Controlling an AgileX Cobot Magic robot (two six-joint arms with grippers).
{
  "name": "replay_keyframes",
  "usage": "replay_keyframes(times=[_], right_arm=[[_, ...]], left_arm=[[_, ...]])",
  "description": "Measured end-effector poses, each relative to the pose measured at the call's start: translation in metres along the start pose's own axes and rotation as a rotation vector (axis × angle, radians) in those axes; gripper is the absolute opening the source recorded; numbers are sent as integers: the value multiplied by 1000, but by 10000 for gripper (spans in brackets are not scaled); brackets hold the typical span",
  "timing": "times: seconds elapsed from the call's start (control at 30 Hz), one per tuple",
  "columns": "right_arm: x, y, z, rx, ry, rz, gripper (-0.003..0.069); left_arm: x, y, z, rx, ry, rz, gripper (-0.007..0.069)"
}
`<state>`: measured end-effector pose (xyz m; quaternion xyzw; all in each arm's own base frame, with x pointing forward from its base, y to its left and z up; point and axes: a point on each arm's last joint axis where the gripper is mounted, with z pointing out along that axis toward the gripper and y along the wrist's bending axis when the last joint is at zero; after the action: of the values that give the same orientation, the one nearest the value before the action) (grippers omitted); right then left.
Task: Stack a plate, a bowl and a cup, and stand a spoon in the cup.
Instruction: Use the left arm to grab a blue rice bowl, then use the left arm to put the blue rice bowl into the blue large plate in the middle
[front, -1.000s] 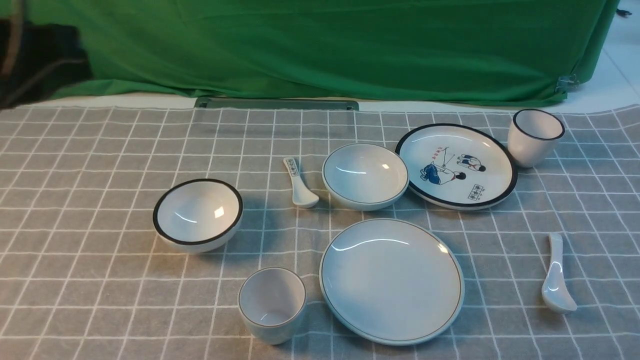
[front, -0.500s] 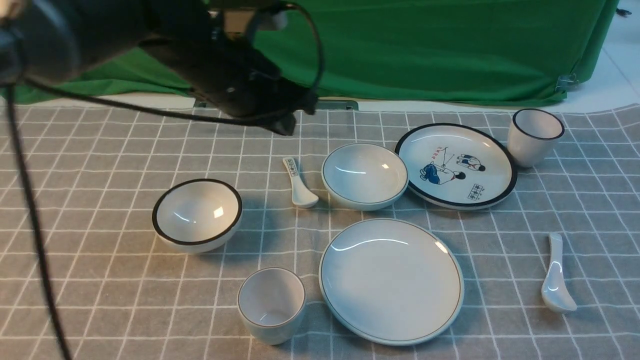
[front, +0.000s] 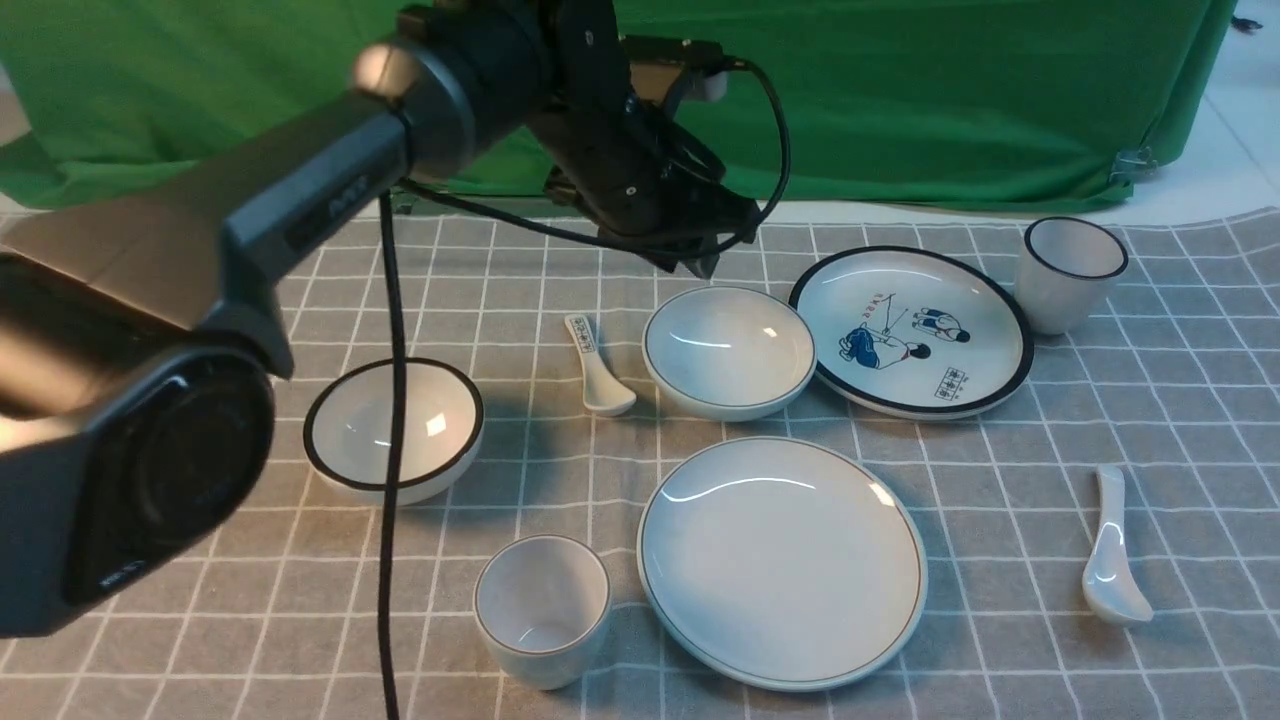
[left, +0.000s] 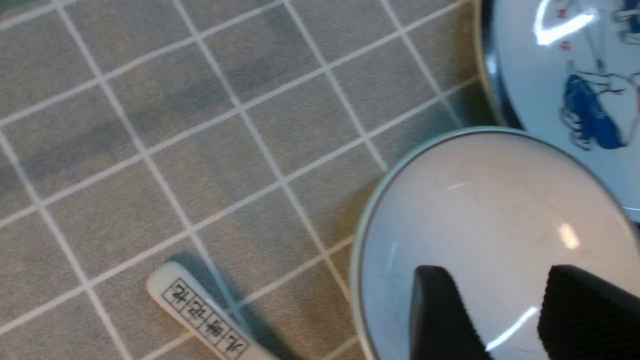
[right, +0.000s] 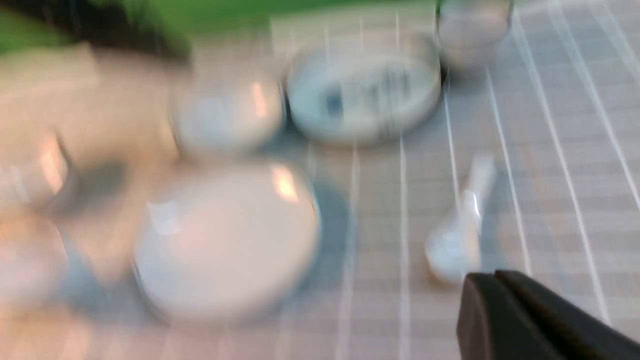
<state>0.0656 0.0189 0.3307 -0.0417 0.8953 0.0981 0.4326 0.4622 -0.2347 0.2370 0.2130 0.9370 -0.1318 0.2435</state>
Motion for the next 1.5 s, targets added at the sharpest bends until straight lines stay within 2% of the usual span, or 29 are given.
replay_keyframes(times=[0.07, 0.2, 0.3, 0.37, 0.43, 0.5, 0.53, 0.6, 0.63, 0.73, 0.9, 1.0, 1.1, 1.17, 1.27, 1.3, 1.5], right_arm=[[-11, 0, 10, -1, 161, -62, 24], [-20, -2, 25, -5, 250, -102, 24], [-23, -2, 28, -3, 245, -109, 24], [-23, -2, 28, -2, 237, -109, 24], [-24, -2, 29, -1, 225, -110, 24], [-24, -2, 29, -1, 224, -110, 24], [-24, -2, 29, -1, 224, -110, 24], [-24, -2, 29, -1, 223, -110, 24], [-25, -2, 29, 0, 220, -110, 25], [-26, -2, 29, 1, 206, -110, 27], [-28, -2, 29, 3, 183, -111, 27], [-29, -3, 30, 4, 170, -111, 27], [-31, -3, 30, 6, 150, -111, 27], [-32, -3, 30, 7, 143, -111, 27], [-31, -3, 30, 7, 146, -111, 27], [-31, -3, 30, 7, 146, -111, 27], [-31, -3, 30, 7, 146, -111, 27]], left_arm=[[4, 4, 12, -29, 24, -8, 420], [11, 9, 32, -34, 61, -22, 568], [13, 8, 39, -13, 65, -41, 592], [14, 8, 43, -3, 66, -50, 577], [16, 8, 50, 7, 71, -66, 505], [18, 8, 54, 10, 79, -74, 464], [22, 8, 60, 18, 106, -98, 368], [24, 8, 61, 17, 125, -112, 280], [27, 9, 62, 10, 155, -124, 151], [19, 7, 44, 5, 129, -136, 50], [-4, 0, -15, -4, 54, -97, 32], [-17, -16, -83, 63, -20, -48, 32], [-11, -30, -115, 137, -21, -5, 31], [5, -38, -112, 164, 49, 9, 31], [31, -47, -82, 178, 159, 15, 31], [55, -51, -52, 184, 226, 1, 31], [93, -61, -4, 166, 243, -19, 31]])
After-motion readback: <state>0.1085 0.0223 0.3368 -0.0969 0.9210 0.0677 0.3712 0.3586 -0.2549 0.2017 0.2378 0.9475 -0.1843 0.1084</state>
